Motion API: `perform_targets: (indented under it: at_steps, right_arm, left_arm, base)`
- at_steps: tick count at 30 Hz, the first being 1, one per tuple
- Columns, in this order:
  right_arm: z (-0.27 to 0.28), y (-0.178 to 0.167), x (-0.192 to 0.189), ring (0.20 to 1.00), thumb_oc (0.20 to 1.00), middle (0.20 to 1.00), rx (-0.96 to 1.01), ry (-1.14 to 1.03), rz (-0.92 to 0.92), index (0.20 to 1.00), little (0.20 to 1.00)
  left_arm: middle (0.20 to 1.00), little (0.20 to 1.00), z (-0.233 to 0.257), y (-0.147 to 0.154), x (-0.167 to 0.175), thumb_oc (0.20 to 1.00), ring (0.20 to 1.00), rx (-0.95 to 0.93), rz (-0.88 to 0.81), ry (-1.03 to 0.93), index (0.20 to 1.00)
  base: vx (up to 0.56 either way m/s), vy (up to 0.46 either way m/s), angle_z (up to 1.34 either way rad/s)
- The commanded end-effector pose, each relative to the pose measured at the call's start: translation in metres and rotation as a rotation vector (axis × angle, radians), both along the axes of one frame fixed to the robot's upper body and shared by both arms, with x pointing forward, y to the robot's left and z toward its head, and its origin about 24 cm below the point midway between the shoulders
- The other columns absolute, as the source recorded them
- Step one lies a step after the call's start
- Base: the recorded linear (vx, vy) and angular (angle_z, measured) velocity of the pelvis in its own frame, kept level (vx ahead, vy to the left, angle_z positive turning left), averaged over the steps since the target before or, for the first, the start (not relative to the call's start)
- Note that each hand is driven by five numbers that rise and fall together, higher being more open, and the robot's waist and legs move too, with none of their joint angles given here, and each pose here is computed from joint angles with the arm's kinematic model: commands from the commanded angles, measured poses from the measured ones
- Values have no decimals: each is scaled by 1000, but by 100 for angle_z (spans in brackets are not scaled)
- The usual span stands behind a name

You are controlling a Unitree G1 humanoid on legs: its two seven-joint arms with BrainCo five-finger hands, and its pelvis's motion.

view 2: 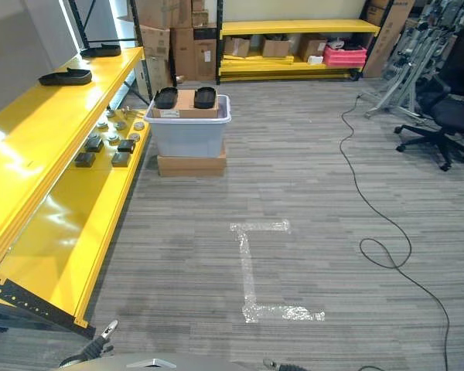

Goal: Move parts from the plastic box to the shelf.

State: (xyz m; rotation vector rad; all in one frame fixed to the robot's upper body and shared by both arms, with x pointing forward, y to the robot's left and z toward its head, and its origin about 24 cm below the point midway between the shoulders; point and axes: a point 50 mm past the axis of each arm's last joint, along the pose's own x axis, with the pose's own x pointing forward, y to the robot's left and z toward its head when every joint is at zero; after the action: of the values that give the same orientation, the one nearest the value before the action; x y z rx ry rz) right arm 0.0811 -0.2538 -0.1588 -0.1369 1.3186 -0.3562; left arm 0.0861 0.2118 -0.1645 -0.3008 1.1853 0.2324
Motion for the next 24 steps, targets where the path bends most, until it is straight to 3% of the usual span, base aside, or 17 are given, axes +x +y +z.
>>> perform_targets:
  at_steps: [1,15,24]
  right_arm:
    - [0,-1,4,1000,1000,1000,21,-16,-30,1000,1000]
    - [11,10,40,1000,1000,1000,118,-223,-31,1000,1000]
    - [20,9,50,1000,1000,1000,209,-369,52,1000,1000]
  left_arm:
    - [1000,1000,6,9,22,1000,1000,-3,56,-92,1000]
    - [1000,1000,19,24,43,1000,1000,-5,127,-204,1000]
    - [1000,1000,21,23,43,1000,1000,-1,126,-231,1000]
  base:
    - [55,102,-3]
    - [27,90,-13]
    - [415,-189,2]
